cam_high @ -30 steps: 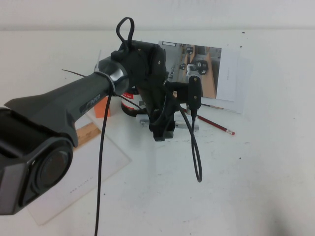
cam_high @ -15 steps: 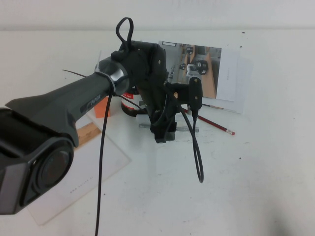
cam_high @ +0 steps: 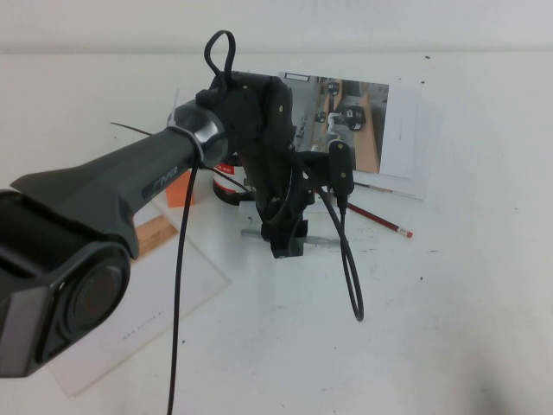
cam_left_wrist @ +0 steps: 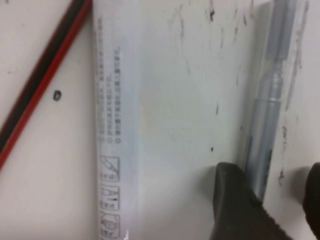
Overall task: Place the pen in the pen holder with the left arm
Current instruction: Pick up the pen on the table, then place the pen onto the pen holder
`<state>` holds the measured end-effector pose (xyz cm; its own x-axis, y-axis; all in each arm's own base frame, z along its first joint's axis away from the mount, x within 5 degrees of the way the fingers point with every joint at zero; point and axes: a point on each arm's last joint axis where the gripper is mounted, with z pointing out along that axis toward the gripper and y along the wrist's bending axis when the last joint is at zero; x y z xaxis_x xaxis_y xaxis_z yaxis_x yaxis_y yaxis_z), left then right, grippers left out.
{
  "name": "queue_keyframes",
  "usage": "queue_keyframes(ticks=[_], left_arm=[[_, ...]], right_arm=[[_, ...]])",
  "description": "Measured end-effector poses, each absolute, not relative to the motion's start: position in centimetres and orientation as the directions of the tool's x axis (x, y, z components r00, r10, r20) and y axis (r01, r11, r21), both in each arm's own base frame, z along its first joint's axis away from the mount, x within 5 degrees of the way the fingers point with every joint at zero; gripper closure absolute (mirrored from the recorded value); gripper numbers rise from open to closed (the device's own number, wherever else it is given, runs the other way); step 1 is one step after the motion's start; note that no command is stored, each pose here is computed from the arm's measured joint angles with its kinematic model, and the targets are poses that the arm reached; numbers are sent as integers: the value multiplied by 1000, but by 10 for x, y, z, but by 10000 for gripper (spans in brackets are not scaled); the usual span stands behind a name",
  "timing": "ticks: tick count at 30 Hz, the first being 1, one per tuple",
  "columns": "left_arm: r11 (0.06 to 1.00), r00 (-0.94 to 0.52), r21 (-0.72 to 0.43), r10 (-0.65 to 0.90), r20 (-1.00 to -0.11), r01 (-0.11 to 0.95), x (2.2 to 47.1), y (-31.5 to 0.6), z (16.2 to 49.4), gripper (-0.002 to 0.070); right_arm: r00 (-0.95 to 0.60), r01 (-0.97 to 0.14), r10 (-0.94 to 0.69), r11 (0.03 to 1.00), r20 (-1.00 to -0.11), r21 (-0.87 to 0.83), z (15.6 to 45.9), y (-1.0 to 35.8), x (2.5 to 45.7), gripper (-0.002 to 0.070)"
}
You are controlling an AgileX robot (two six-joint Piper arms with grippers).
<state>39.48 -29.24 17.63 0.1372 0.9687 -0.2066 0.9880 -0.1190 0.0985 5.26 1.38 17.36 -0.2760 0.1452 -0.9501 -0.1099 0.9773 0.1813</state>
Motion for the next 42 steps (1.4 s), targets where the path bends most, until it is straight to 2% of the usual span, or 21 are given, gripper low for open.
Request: queue_keyframes(ticks=[12, 14, 18, 19, 29, 31, 39, 42], left_arm=[[-121, 139, 102, 970, -200, 987, 397, -293, 173, 422], [-121, 140, 103, 970, -201, 987, 397, -293, 174, 454], [-119, 137, 102, 970, -200, 988, 397, -293, 173, 607], [-119, 137, 101, 970, -200, 988, 397, -293, 173, 624], [-87, 104, 92, 975, -199, 992, 391, -293, 184, 630], [-62, 81, 93, 973, -215, 994, 386, -292, 199, 630], [46, 37, 193, 913, -407, 980, 356, -280, 308, 630], [127, -10, 218, 883, -468, 968, 345, -273, 340, 630]], right_arm=[[-276, -110, 145, 977, -950, 181, 174, 14, 53, 698], [-276, -110, 145, 977, -950, 181, 174, 14, 53, 698], [-276, -110, 145, 977, -950, 181, 174, 14, 53, 698], [-276, -110, 145, 977, -950, 181, 174, 14, 53, 698], [-276, -110, 145, 977, -950, 181, 174, 14, 53, 698], [-276, -110, 145, 977, -950, 181, 174, 14, 53, 698], [-276, -110, 145, 977, -950, 181, 174, 14, 53, 698], [-276, -110, 145, 977, -950, 181, 174, 14, 53, 698]])
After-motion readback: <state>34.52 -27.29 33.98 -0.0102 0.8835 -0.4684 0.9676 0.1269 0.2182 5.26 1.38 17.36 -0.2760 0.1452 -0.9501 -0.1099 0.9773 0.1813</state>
